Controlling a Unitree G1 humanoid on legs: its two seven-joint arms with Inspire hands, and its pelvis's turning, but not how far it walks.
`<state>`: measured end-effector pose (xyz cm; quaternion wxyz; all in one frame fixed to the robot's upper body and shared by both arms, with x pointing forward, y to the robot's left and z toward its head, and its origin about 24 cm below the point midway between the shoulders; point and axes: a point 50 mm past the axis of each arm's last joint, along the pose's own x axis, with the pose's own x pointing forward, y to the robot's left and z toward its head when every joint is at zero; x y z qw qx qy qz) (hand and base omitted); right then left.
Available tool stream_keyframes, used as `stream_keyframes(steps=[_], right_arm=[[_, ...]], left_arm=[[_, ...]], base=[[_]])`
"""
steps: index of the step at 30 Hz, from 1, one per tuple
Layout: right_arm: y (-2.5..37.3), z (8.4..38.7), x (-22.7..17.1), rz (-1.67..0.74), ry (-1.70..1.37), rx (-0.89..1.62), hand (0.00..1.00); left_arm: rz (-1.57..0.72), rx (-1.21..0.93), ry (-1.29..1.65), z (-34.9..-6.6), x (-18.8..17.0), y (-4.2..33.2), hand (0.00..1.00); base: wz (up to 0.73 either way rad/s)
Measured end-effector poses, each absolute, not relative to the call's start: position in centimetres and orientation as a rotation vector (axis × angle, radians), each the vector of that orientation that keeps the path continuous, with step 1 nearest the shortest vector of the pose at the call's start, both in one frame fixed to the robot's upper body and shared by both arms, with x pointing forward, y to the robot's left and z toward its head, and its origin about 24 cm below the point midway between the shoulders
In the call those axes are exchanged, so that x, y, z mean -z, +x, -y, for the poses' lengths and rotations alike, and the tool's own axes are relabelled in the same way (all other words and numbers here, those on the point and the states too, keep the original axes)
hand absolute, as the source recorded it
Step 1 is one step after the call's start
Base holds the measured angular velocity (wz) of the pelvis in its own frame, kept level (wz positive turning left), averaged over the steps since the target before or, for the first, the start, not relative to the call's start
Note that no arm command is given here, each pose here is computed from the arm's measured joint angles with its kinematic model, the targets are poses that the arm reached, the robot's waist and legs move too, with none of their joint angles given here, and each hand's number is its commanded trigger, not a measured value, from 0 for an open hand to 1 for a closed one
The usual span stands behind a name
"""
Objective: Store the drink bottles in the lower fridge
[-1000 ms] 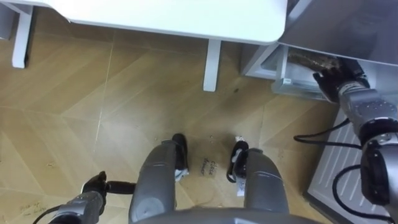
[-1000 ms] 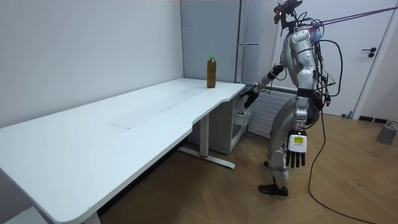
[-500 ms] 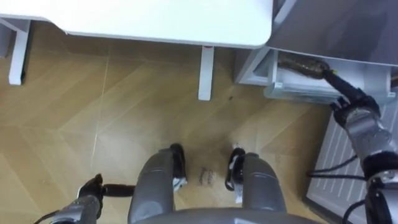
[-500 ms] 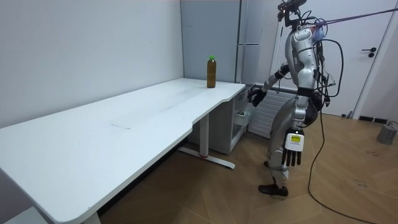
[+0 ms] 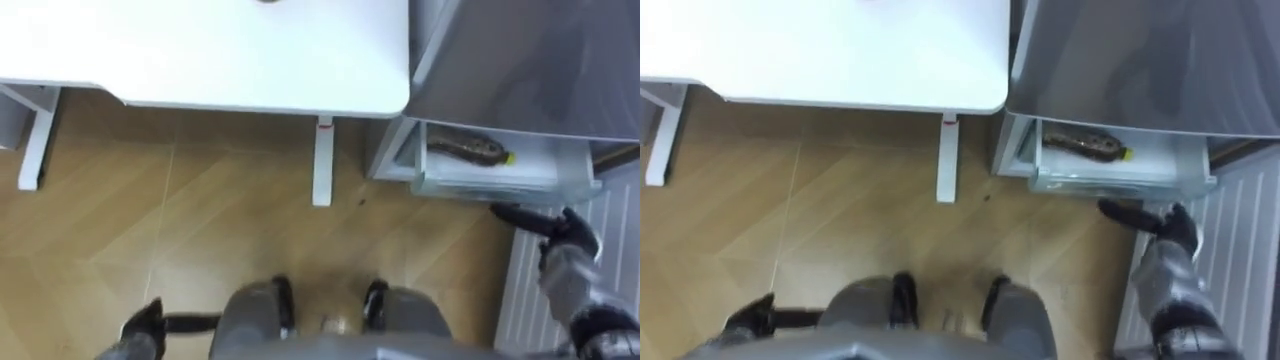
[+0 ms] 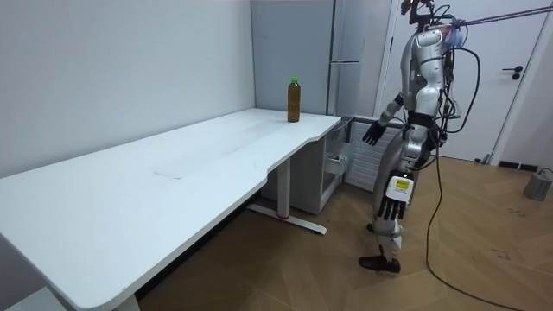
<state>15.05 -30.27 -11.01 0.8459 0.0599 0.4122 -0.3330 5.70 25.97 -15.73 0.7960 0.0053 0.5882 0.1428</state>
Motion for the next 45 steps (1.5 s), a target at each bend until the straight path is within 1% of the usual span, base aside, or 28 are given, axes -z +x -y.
stream_keyframes(steps=[5,10,16,21,26,30,33,37,38,40,41,43,45], right_arm=[[11.1,29.7,12.7,-0.988,0.036,0.622,0.0],[6.7,27.3,15.1,-1.183,0.031,0.505,0.0],[3.8,26.0,16.1,-1.291,0.059,0.439,0.0],[2.5,25.0,16.6,-1.346,0.151,0.469,0.0],[1.1,24.8,16.8,-1.398,0.256,0.521,0.0],[-0.5,25.1,16.8,-1.443,0.294,0.584,0.0],[-1.0,25.1,16.8,-1.457,0.345,0.632,0.0],[-1.0,25.9,16.5,-1.44,0.358,0.676,0.0],[-1.0,26.0,16.5,-1.436,0.356,0.677,0.0],[-0.9,26.1,16.5,-1.425,0.354,0.683,0.0],[-0.9,26.1,16.5,-1.423,0.351,0.683,0.0],[-1.0,26.1,16.5,-1.434,0.321,0.665,0.0],[-1.2,26.2,16.5,-1.444,0.295,0.653,0.0]], left_arm=[[-1.278,-0.307,0.038,-26.2,15.7,4.4,0.0],[-1.285,-0.287,0.054,-25.9,15.8,4.1,0.0],[-1.29,-0.285,0.058,-25.1,16.0,3.8,0.0],[-1.295,-0.343,0.02,-24.6,16.3,3.3,0.0],[-1.322,-0.464,-0.052,-25.1,16.2,1.3,0.0],[-1.364,-0.647,-0.164,-25.3,16.2,-1.5,0.0],[-1.345,-0.837,-0.21,-26.5,15.8,-2.1,0.0],[-1.194,-1.063,-0.194,-29.3,14.3,-0.2,0.0],[-1.168,-1.079,-0.182,-29.6,14.0,0.3,0.0],[-1.024,-1.131,-0.134,-30.8,12.3,3.0,0.0],[-0.986,-1.141,-0.126,-31.1,11.9,3.6,0.0],[-0.839,-1.194,-0.089,-32.2,9.9,5.8,0.0],[-0.738,-1.217,-0.034,-32.7,8.3,7.2,0.0]], base=[[0.04],[-0.04],[-0.02],[0.1],[0.06],[0.0],[-0.03],[-0.01],[0.0],[0.08],[0.04],[0.0],[0.0]])
